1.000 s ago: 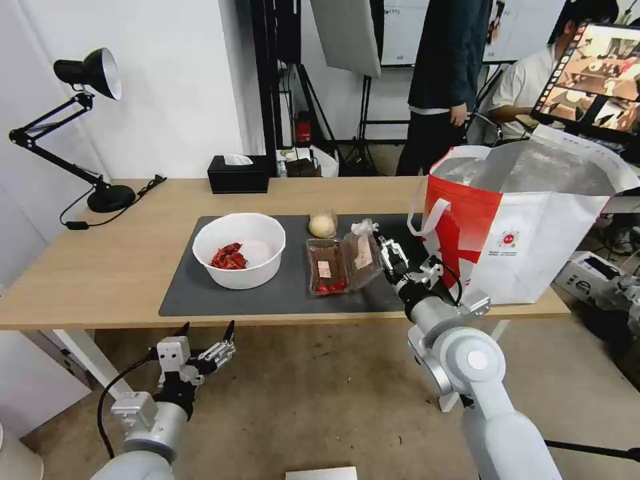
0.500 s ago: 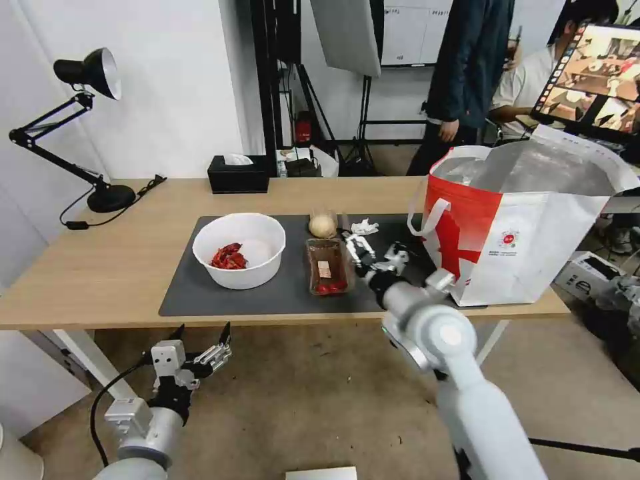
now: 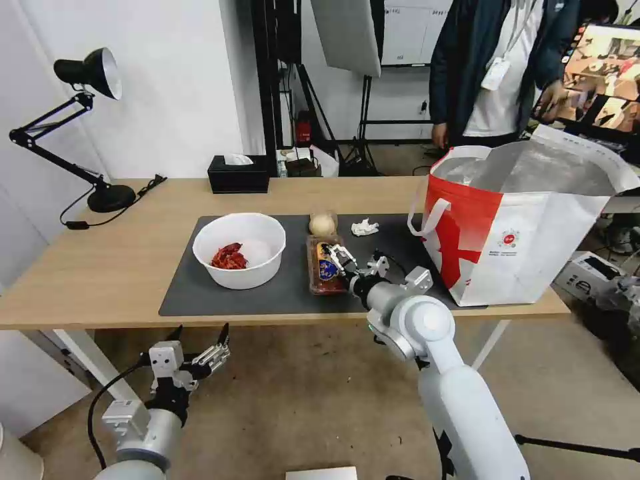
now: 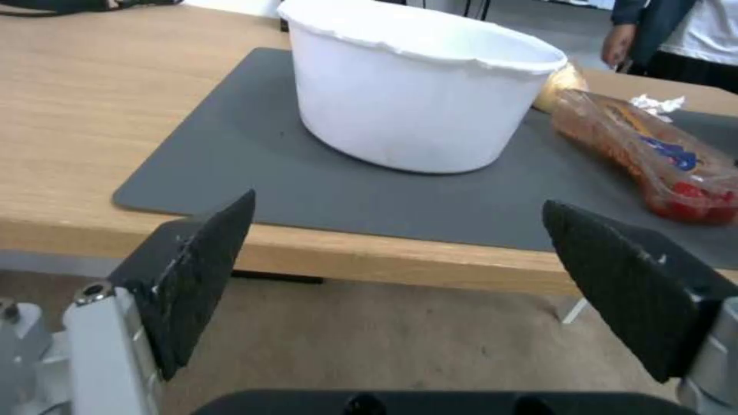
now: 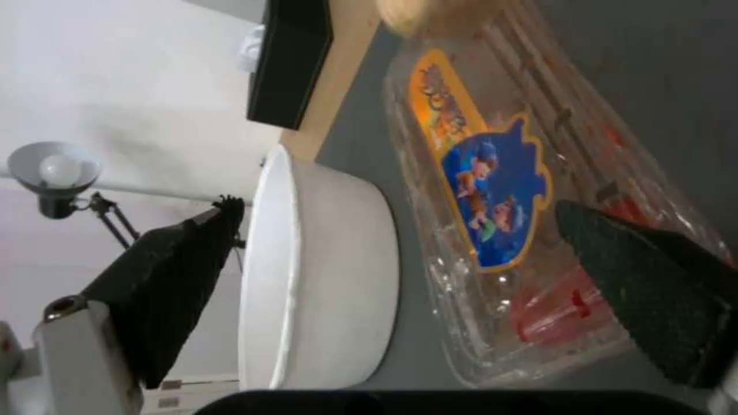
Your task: Pick up the trash from the table and place it into the takeout bag.
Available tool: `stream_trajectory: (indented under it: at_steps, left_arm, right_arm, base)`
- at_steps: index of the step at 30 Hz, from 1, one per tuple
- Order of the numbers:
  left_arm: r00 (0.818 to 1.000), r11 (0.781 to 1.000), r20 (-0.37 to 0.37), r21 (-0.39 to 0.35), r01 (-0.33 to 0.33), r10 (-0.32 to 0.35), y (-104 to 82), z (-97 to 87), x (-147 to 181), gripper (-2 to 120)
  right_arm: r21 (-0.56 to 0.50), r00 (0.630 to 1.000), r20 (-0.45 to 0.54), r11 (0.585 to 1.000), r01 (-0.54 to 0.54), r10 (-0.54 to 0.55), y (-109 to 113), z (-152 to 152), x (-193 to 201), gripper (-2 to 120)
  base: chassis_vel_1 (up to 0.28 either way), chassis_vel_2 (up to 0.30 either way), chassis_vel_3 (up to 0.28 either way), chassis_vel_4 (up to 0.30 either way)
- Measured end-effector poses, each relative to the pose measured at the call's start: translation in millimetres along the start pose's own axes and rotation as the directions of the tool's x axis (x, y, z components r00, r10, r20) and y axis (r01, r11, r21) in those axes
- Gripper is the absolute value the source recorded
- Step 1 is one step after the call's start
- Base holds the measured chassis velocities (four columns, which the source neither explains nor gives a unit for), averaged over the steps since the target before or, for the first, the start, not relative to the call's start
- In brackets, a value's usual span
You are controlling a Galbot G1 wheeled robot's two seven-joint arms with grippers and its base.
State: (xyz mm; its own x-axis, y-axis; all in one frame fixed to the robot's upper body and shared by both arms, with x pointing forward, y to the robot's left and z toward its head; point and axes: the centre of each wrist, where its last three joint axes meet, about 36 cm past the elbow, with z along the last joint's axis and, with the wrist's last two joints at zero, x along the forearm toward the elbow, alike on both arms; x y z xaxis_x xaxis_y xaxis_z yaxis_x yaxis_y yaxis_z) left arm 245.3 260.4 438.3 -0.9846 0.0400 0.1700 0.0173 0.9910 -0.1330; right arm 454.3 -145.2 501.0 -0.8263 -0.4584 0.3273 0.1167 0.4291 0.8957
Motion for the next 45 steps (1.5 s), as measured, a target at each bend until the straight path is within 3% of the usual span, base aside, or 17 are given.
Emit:
stream_trajectory:
  at_steps: [2,4,5,7,8,9,12,13,14,17,18,21,22,25,35,40,45]
  left_arm:
    - [1.0,1.0,0.001,0.0,0.0,0.0,0.0,-0.4,0.2,100]
    - [1.0,1.0,0.006,0.0,0.0,0.0,0.3,-1.3,0.5,100]
    - [1.0,1.0,0.006,0.0,0.0,0.0,0.3,-1.3,0.5,100]
    - [1.0,1.0,0.011,0.0,0.0,0.0,0.4,-2.3,0.6,100]
    - [1.0,1.0,0.012,0.0,-0.001,0.001,0.3,-2.6,0.7,100]
    - [1.0,1.0,0.012,0.0,-0.001,0.001,0.3,-2.6,0.7,100]
    - [1.0,1.0,0.016,0.002,-0.001,0.001,-0.3,-3.5,1.1,100]
    - [1.0,1.0,0.016,0.002,-0.001,0.001,-0.3,-3.5,1.1,100]
    - [1.0,1.0,0.016,0.002,-0.002,0.002,-0.3,-3.5,1.1,100]
    - [1.0,1.0,0.018,0.001,-0.002,0.002,-0.1,-3.6,1.2,100]
    - [1.0,1.0,0.018,0.001,-0.002,0.002,-0.1,-3.6,1.2,100]
    - [1.0,1.0,0.021,0.001,-0.004,0.004,-0.1,-4.0,0.6,100]
    - [1.0,1.0,0.021,0.001,-0.004,0.004,-0.1,-4.0,0.6,100]
    - [1.0,1.0,0.021,0.002,-0.006,0.006,-0.2,-4.1,0.3,100]
    - [1.0,1.0,0.021,0.002,-0.005,0.005,0.7,-4.0,0.9,100]
    - [1.0,1.0,0.021,0.004,-0.004,0.004,0.5,-3.3,1.6,100]
    - [1.0,1.0,0.022,0.005,-0.01,0.01,0.7,-3.6,1.2,100]
  right_arm:
    - [0.032,1.0,0.012,0.999,0.027,-0.027,0.6,-1.2,2.0,100]
    - [0.162,0.995,0.039,0.983,0.087,-0.095,3.8,-4.4,5.4,100]
    - [0.162,0.995,0.039,0.983,0.087,-0.095,3.8,-4.4,5.4,100]
    - [0.393,0.984,0.082,0.913,0.112,-0.156,7.4,-11.5,4.1,96]
    - [0.502,0.978,0.091,0.857,0.116,-0.186,7.0,-16.1,1.3,93]
    - [0.502,0.978,0.091,0.857,0.116,-0.186,7.0,-16.1,1.3,93]
    - [0.766,0.963,0.059,0.63,0.124,-0.262,8.6,-39.8,-11.9,80]
    - [0.766,0.963,0.059,0.63,0.124,-0.262,8.6,-39.8,-11.9,80]
    - [0.818,0.962,0.043,0.562,0.122,-0.27,10.4,-49.2,-17.6,74]
    - [0.902,0.965,-0.017,0.413,0.128,-0.261,11.6,-79.5,-35.7,60]
    - [0.902,0.965,-0.017,0.413,0.128,-0.261,11.6,-79.5,-35.7,60]
    - [0.929,0.967,-0.117,0.318,0.187,-0.228,1.3,-106.9,-58.6,47]
    - [0.929,0.967,-0.117,0.318,0.187,-0.228,1.3,-106.9,-58.6,47]
    - [0.929,0.956,-0.2,0.268,0.254,-0.213,-5.9,-116.1,-77.1,30]
    - [0.934,0.956,-0.243,0.228,0.276,-0.163,-12.6,-105.4,-100.8,0]
    - [0.944,0.964,-0.234,0.206,0.257,-0.129,-19.8,-102.0,-108.2,0]
    - [0.945,0.967,-0.231,0.211,0.249,-0.106,-26.7,-99.8,-113.3,0]
  base:
    - [0.0,0.0,0.0,0.0]
    - [0.0,0.0,0.0,0.0]
    - [0.0,0.0,0.0,0.0]
    - [0.0,0.0,0.0,0.0]
    - [0.0,0.0,0.0,0.0]
    - [0.0,0.0,0.0,0.0]
    - [0.0,0.0,0.0,0.0]
    - [0.0,0.0,0.0,0.0]
    - [0.0,0.0,0.0,0.0]
    - [0.0,0.0,0.0,0.0]
    - [0.0,0.0,0.0,0.0]
    - [0.0,0.0,0.0,0.0]
    - [0.0,0.0,0.0,0.0]
    - [0.0,0.0,0.0,0.0]
    - [0.0,0.0,0.0,0.0]
    - [0.0,0.0,0.0,0.0]
    - [0.0,0.0,0.0,0.0]
